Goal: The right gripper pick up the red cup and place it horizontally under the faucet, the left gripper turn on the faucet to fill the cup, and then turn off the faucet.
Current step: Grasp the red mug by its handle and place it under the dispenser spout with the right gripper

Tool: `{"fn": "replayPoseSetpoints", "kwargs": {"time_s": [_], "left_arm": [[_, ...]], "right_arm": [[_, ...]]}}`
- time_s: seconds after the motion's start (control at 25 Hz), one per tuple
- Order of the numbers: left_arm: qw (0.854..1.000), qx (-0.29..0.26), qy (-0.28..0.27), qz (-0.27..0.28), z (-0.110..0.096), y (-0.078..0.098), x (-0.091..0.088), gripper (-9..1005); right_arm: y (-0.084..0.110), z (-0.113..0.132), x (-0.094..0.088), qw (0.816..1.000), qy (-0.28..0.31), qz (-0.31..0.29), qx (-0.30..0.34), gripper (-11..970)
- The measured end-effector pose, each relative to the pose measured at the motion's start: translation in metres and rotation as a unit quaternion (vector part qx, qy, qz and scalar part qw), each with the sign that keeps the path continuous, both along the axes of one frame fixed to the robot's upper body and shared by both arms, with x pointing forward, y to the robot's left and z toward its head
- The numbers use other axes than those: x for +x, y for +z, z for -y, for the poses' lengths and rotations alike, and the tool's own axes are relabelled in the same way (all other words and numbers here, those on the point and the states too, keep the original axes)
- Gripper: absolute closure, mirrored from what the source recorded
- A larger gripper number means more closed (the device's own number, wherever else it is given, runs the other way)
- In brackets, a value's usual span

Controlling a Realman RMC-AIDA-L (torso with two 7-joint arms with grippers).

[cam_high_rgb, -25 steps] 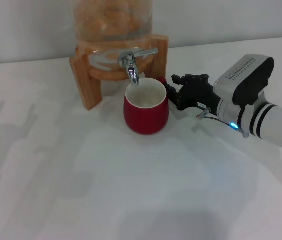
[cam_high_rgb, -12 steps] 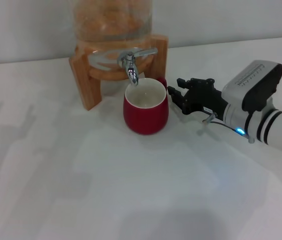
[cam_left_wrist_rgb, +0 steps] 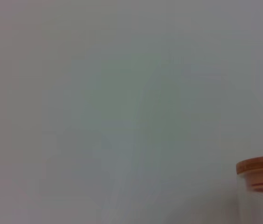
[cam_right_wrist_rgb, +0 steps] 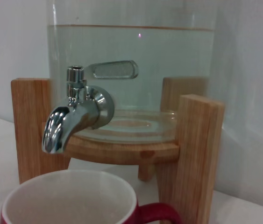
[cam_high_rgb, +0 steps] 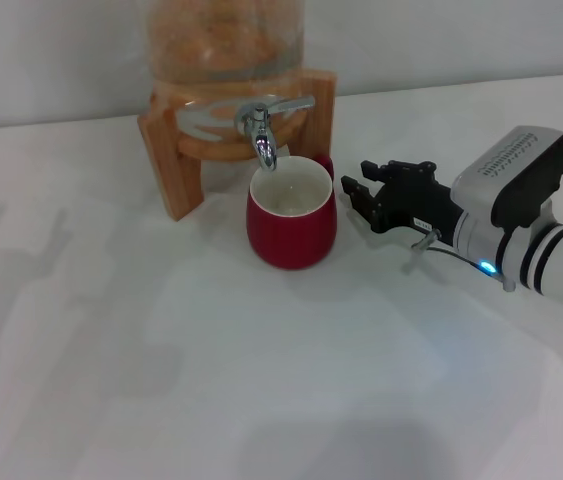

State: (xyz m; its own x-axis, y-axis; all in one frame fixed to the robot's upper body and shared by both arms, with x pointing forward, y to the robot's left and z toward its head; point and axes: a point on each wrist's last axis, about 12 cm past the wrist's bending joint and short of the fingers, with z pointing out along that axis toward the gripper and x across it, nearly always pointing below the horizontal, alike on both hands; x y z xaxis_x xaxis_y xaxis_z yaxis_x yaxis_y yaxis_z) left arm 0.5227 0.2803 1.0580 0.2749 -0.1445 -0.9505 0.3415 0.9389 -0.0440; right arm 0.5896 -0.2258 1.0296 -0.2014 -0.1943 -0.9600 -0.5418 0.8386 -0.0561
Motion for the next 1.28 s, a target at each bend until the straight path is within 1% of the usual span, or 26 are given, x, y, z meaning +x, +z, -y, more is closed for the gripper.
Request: {"fn": "replayPoseSetpoints", "kwargs": {"time_s": [0.72, 1.28], "left_arm": [[1.0, 0.002, 0.002, -0.002, 0.0, 0.0, 0.002, 163], [1.0, 0.002, 0.002, -0.003, -0.001, 0.0, 0.002, 164]], "right_arm": [[-0.008, 0.011, -0.012, 1.0, -0.01, -0.007, 0.005, 659], [-0.007, 0.025, -0.017, 1.0, -0.023, 0.006, 0.018, 657]]}}
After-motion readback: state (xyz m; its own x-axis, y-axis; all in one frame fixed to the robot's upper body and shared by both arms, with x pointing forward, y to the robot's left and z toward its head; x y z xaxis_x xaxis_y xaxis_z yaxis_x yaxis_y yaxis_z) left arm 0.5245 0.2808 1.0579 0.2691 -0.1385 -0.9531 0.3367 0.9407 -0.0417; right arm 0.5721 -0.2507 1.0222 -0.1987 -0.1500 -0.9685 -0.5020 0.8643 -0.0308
